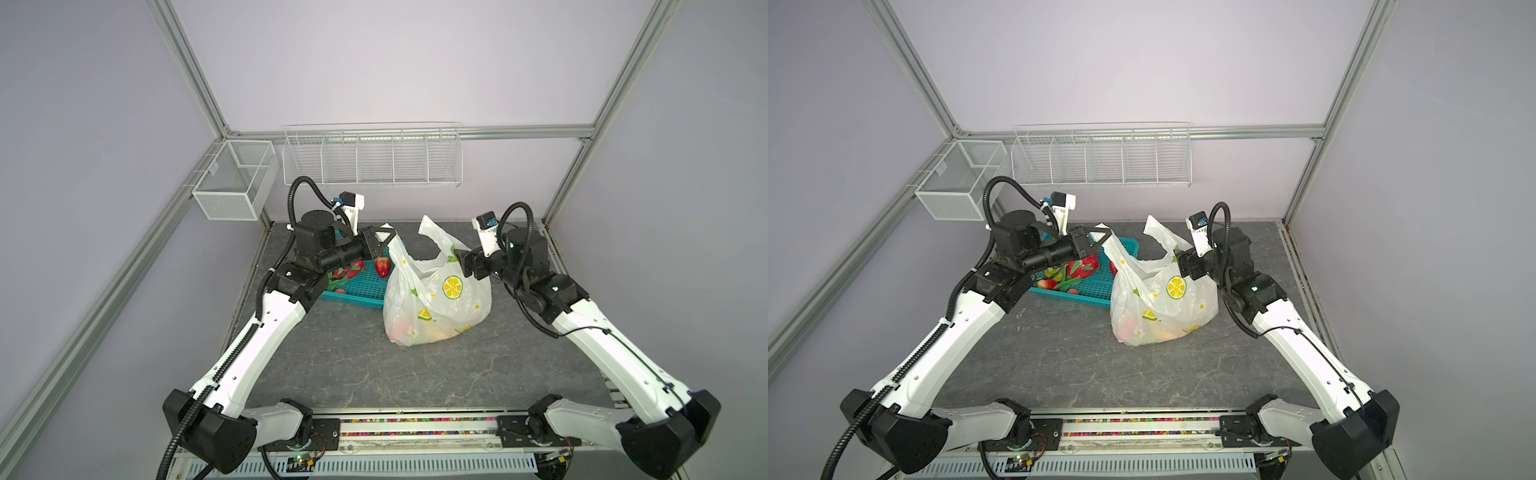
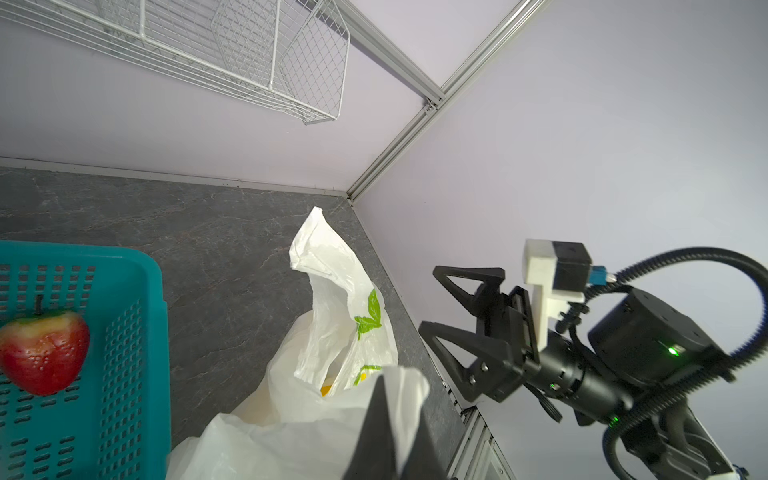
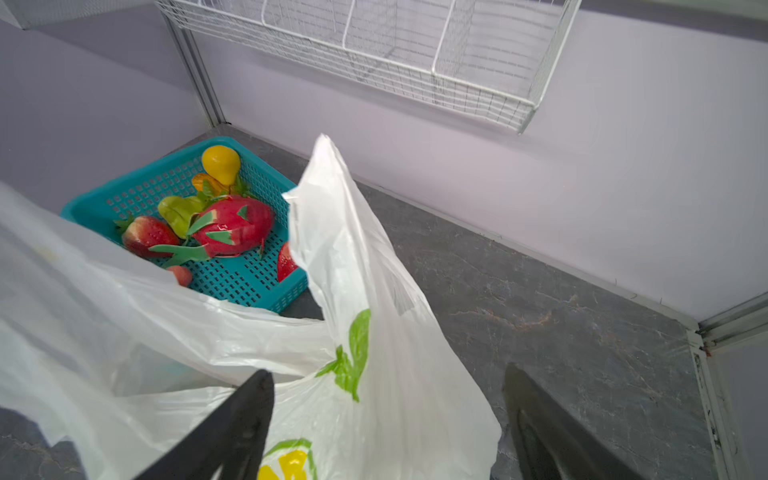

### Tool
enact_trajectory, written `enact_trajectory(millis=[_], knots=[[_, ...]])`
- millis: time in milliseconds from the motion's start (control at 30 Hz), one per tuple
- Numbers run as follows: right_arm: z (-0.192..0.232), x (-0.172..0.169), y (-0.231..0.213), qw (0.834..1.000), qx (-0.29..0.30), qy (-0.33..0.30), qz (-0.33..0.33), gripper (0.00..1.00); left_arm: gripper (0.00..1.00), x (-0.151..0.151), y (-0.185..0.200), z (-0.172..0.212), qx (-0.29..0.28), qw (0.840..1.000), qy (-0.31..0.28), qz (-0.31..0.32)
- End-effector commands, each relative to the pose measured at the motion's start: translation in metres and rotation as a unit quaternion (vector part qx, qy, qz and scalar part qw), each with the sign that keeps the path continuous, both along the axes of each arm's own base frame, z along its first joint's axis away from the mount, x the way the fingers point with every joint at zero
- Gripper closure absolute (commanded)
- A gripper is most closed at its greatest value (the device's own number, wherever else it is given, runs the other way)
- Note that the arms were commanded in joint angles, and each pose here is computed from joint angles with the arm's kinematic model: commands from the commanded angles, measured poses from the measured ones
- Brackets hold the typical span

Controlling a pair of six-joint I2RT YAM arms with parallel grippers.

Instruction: Place the fake fruits into the plastic bag and tie a complex knot

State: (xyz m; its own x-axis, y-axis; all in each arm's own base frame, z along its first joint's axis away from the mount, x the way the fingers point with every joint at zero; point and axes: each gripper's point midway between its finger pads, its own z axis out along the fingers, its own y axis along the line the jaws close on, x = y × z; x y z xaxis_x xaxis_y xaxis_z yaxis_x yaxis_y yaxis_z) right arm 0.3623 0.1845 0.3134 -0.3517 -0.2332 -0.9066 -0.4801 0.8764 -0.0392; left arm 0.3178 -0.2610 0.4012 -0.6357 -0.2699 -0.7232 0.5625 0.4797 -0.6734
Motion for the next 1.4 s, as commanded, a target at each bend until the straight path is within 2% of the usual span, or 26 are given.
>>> enact_trajectory(millis=[0, 133, 200, 233, 300, 333, 467, 533, 600, 667, 700, 867, 967, 1067, 1167, 1267, 1367], knots=[[-0.018, 0.004, 0.023, 0.996, 0.031, 0.052, 0.062, 0.11, 1.0, 0.0, 0.001, 0.008, 0.002, 1.0, -0.012, -0.002], [-0.027, 0.015, 0.044, 0.992, 0.041, 0.067, 0.101, 0.09, 1.0, 0.001, 0.0, 0.006, 0.003, 1.0, -0.01, -0.003], [-0.031, 0.021, 0.046, 0.992, 0.039, 0.064, 0.103, 0.03, 1.0, 0.002, 0.0, 0.005, 0.003, 1.0, -0.008, -0.002], [-0.033, 0.025, 0.046, 0.993, 0.032, 0.061, 0.1, 0.04, 1.0, 0.002, 0.0, 0.005, 0.003, 1.0, -0.008, -0.002], [-0.036, 0.029, 0.042, 0.994, 0.019, 0.055, 0.09, 0.19, 1.0, 0.004, 0.0, 0.003, 0.005, 1.0, -0.006, 0.0], [-0.038, 0.029, 0.04, 0.995, 0.015, 0.05, 0.086, 0.32, 1.0, 0.004, 0.0, 0.003, 0.005, 1.0, -0.006, 0.001], [-0.027, 0.022, 0.036, 0.996, 0.029, 0.017, 0.083, 0.65, 1.0, 0.007, 0.004, 0.001, 0.009, 1.0, -0.004, 0.015], [-0.021, 0.018, 0.034, 0.996, 0.042, 0.004, 0.083, 0.78, 1.0, 0.009, 0.006, 0.001, 0.013, 1.0, -0.007, 0.025], [-0.018, 0.014, 0.032, 0.996, 0.051, -0.001, 0.079, 0.85, 1.0, 0.009, 0.008, 0.004, 0.013, 0.999, -0.012, 0.032], [-0.016, 0.009, 0.028, 0.996, 0.059, -0.004, 0.07, 0.92, 0.91, 0.01, 0.01, 0.006, 0.014, 0.999, -0.015, 0.039], [-0.014, 0.007, 0.026, 0.996, 0.063, -0.006, 0.067, 0.94, 0.88, 0.011, 0.011, 0.006, 0.014, 0.999, -0.017, 0.042], [-0.002, -0.007, 0.013, 0.992, 0.115, -0.021, 0.037, 0.94, 0.47, 0.016, 0.03, 0.019, 0.03, 0.993, -0.05, 0.099], [0.002, -0.015, 0.008, 0.988, 0.154, -0.017, 0.02, 0.94, 0.34, 0.017, 0.055, 0.027, 0.058, 0.982, -0.085, 0.16], [0.002, -0.021, 0.002, 0.982, 0.187, -0.007, -0.001, 0.94, 0.28, 0.009, 0.076, 0.041, 0.07, 0.97, -0.118, 0.202], [0.003, -0.025, -0.001, 0.976, 0.219, 0.001, -0.013, 0.94, 0.25, -0.011, 0.085, 0.061, 0.05, 0.965, -0.157, 0.203], [0.003, -0.028, 0.0, 0.972, 0.234, 0.008, -0.013, 0.94, 0.25, -0.03, 0.084, 0.074, 0.035, 0.964, -0.187, 0.186], [0.003, -0.029, 0.001, 0.971, 0.237, 0.008, -0.006, 0.94, 0.28, -0.056, 0.056, 0.083, 0.042, 0.966, -0.223, 0.123]])
